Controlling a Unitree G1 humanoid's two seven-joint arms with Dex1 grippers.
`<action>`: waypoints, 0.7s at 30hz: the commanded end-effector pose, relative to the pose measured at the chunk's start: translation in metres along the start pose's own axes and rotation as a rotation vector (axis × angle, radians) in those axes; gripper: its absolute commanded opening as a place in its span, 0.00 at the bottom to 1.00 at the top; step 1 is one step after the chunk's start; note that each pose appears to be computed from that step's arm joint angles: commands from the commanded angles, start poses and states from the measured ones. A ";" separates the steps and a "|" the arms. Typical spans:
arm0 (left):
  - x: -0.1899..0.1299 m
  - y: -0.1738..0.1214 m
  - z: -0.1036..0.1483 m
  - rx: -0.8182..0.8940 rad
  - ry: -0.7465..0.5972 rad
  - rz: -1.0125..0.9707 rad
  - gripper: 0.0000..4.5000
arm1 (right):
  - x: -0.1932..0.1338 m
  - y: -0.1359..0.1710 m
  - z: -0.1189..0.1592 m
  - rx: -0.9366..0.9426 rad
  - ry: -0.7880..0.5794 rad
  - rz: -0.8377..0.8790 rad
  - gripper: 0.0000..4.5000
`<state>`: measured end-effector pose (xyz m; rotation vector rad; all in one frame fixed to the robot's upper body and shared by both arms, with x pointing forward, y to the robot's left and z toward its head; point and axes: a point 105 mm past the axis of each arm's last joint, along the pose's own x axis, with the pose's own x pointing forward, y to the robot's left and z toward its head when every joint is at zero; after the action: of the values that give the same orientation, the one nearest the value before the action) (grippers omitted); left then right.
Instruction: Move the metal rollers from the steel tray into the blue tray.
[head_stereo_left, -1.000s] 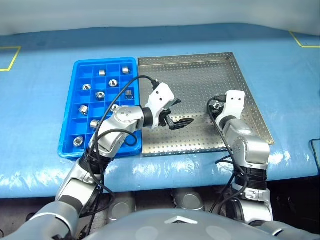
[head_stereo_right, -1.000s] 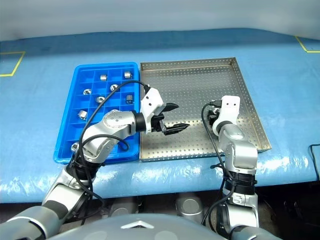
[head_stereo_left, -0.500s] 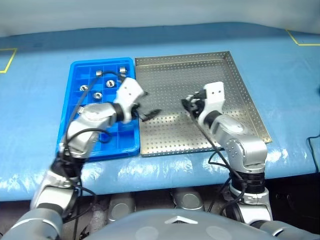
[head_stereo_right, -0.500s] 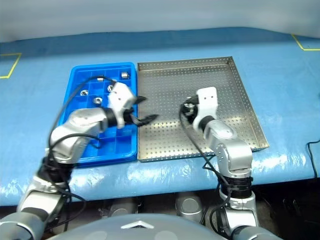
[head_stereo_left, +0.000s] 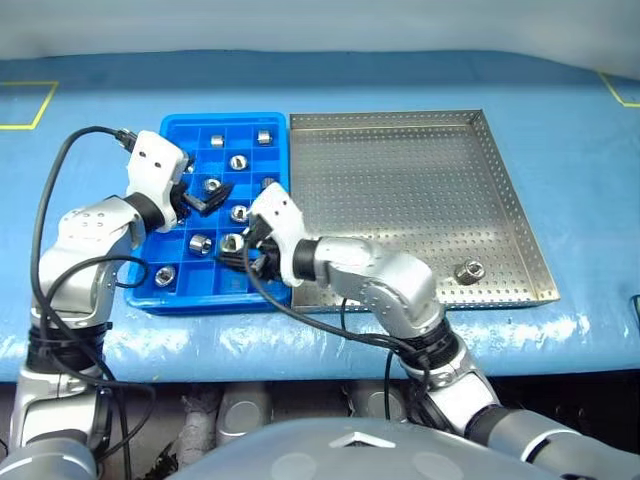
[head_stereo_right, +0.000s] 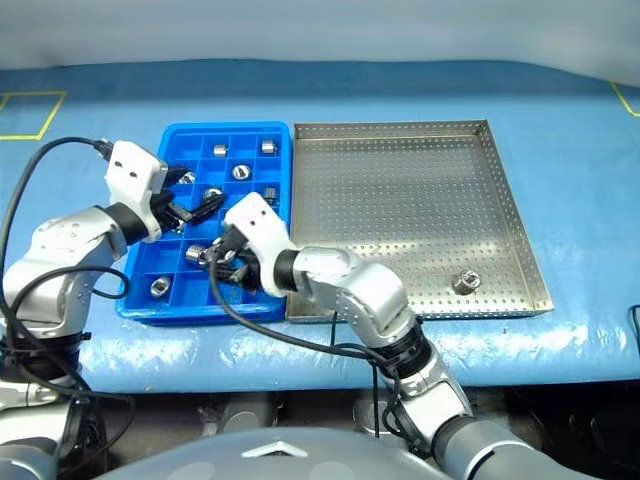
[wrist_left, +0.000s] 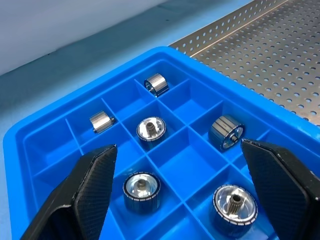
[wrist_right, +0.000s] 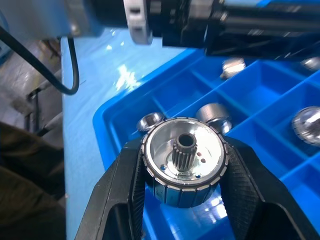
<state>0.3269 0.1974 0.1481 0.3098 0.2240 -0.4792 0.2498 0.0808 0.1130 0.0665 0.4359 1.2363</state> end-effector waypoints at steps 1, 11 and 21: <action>-0.012 0.000 0.011 0.032 -0.026 0.000 0.96 | 0.009 -0.002 -0.002 0.019 0.004 0.013 0.38; -0.016 -0.002 0.009 0.019 -0.013 0.004 0.96 | 0.007 -0.008 0.000 0.022 -0.013 -0.005 0.80; 0.011 -0.084 0.018 -0.102 -0.104 -0.324 0.96 | -0.108 -0.074 0.026 -0.113 -0.202 -0.542 0.80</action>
<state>0.3079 0.1390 0.1355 0.1563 0.2356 -0.7022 0.2982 -0.0183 0.1346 0.0039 0.2448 0.7947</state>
